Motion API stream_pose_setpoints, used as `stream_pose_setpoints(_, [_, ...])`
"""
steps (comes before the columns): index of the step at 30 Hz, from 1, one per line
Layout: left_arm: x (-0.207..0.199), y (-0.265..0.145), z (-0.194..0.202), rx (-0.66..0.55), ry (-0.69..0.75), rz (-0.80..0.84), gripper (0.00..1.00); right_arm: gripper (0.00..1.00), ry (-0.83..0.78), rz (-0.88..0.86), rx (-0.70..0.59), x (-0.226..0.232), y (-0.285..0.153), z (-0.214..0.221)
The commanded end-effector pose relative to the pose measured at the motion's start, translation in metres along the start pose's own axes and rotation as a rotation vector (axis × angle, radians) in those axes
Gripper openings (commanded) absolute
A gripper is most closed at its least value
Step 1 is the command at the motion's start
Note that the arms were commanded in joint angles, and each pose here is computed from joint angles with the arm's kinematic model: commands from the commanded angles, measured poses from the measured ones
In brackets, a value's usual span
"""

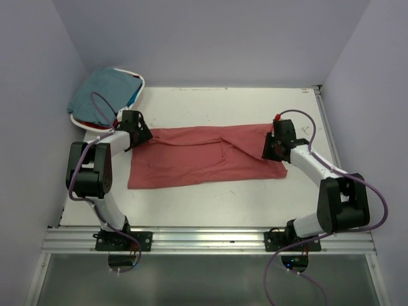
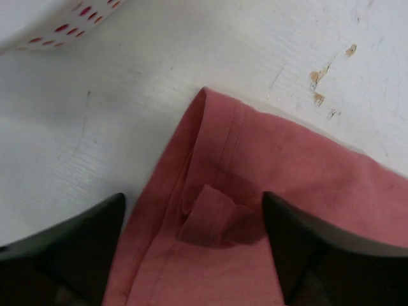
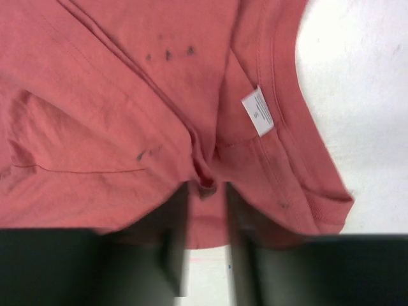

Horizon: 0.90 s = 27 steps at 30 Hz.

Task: Fold and stack the t-shirts
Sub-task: Fold the other side of the tshirt into a rectangle

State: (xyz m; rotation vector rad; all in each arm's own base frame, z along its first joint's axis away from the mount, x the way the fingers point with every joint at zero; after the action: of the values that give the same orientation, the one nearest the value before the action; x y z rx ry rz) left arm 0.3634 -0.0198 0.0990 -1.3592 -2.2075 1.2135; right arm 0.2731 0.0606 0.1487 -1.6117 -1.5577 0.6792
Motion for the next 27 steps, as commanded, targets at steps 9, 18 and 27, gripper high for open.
stream_pose_setpoints(9, [0.007, -0.069, -0.023, -0.160, -0.112, 0.096, 1.00, 0.98, 0.014, 0.001, -0.124, 0.011, -0.052, -0.029])
stream_pose_setpoints(18, [0.001, -0.068, -0.012, -0.102, -0.109, 0.209, 1.00, 0.89, -0.006, -0.172, -0.138, 0.049, -0.003, -0.094])
stream_pose_setpoints(27, [0.009, -0.071, -0.001, -0.092, -0.101, 0.203, 1.00, 0.68, -0.051, -0.295, -0.007, 0.076, 0.075, -0.124])
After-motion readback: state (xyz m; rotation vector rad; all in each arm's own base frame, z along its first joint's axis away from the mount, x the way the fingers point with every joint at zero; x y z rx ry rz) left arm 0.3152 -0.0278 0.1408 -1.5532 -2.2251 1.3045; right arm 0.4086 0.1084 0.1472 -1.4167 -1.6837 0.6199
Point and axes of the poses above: each gripper's point midway between its finger pads, its own y axis out along the fingers, its own x axis along the line the jaws close on, z = x × y, the point moved 10 cm from there along -y, back along the fingers, and after that the axes turned 3 degrees about -y, right-handed, at the moved point
